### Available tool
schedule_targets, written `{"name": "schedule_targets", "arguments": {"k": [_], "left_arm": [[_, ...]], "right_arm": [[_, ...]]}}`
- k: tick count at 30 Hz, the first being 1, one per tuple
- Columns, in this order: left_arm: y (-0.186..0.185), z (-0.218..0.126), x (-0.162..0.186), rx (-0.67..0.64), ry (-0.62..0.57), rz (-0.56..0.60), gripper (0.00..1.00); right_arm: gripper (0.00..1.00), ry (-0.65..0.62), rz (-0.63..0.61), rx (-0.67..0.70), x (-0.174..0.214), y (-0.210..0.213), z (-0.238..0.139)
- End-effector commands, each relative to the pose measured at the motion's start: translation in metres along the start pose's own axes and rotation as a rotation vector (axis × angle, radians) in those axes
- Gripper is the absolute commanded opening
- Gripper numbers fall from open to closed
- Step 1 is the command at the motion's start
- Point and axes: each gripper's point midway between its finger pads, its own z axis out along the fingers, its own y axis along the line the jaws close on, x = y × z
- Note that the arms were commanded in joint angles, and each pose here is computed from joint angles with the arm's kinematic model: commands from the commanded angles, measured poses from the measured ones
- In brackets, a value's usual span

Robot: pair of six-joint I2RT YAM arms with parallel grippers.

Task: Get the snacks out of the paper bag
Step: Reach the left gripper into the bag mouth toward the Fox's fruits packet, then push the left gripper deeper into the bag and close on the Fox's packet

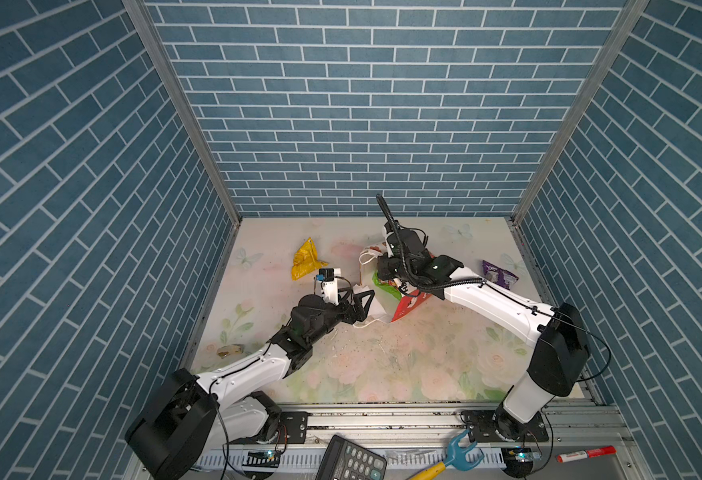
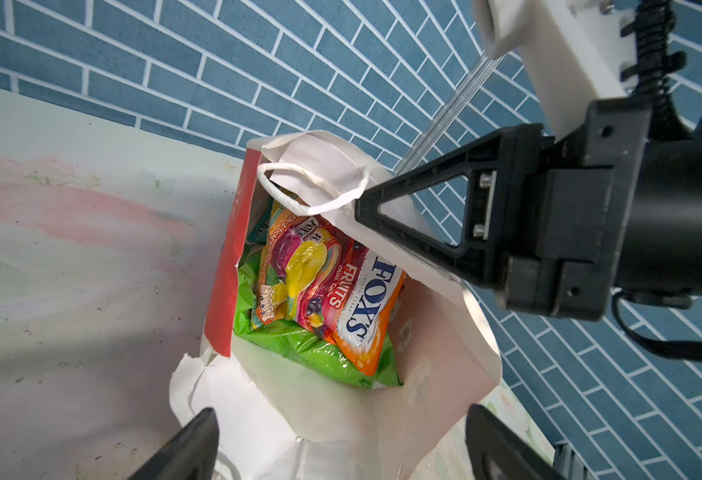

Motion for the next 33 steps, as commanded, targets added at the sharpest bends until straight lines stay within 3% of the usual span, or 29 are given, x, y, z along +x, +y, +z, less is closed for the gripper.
{"name": "schedule_targets", "arguments": {"k": [1, 10, 33], "left_arm": [[-0.016, 0.005, -0.007, 0.077, -0.045, 0.002, 0.9], [-0.022, 0.024, 0.005, 0.1, -0.01, -0.009, 0.84], [-0.007, 0.088, 0.021, 0.065, 0.04, 0.005, 0.85]], "right_arm": [[0.0, -0.089, 0.026, -0.035, -0.027, 0.009, -0.019], [0.0, -0.092, 0.015, -0.036, -0.026, 0.008, -0.026], [0.0, -0.101, 0.016, -0.078, -0.035, 0.016, -0.044]]}}
